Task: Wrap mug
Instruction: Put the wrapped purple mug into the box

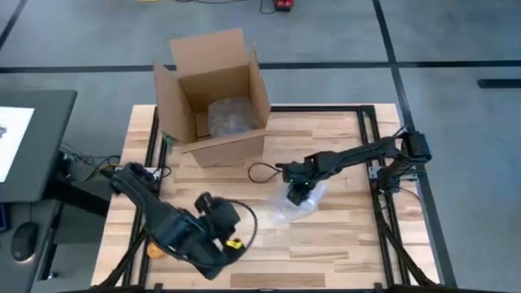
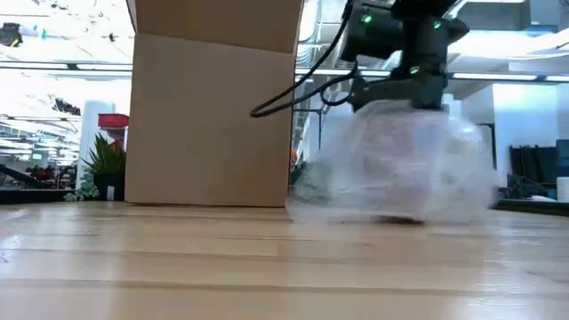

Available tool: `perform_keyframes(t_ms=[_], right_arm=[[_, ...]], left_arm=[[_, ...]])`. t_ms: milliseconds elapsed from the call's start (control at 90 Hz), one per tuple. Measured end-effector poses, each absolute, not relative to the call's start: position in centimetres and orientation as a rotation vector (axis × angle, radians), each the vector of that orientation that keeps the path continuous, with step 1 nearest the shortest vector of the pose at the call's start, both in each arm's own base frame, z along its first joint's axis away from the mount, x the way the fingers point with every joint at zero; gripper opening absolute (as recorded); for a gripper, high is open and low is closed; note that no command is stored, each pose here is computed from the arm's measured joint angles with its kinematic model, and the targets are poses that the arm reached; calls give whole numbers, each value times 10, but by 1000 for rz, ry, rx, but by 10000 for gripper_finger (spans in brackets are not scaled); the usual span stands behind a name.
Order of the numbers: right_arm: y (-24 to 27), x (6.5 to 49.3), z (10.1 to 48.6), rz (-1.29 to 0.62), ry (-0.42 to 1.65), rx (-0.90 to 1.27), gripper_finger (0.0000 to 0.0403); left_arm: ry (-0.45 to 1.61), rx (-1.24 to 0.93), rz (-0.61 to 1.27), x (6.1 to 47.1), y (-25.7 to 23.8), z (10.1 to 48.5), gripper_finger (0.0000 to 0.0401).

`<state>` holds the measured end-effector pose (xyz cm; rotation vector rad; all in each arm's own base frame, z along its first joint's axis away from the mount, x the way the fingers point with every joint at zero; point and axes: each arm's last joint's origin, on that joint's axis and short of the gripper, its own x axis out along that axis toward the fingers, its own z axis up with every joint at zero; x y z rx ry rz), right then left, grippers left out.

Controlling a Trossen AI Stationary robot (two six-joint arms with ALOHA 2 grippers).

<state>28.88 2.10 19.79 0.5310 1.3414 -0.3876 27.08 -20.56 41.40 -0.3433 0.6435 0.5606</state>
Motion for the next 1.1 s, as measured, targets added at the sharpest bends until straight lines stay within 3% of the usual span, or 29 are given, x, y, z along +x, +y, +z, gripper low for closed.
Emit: perform_keyframes(t_ms=[222,378,522,889,1100], right_arm=[[41,246,308,-164,1003,529,32],[49,217,404,105,465,546,32],[42,208,468,191,50,485,32],[-8,302,545,125,-196,216,32],[-49,359,566,88,-354,140,32]], left_arm=[[233,-348,612,228,-177,472,0],[115,-274,666,208,-148,501,0],[65,-248,731,194,-123,515,0],[117,-175,801,195,-100,515,0],[155,-220,697,192,-112,515,0]])
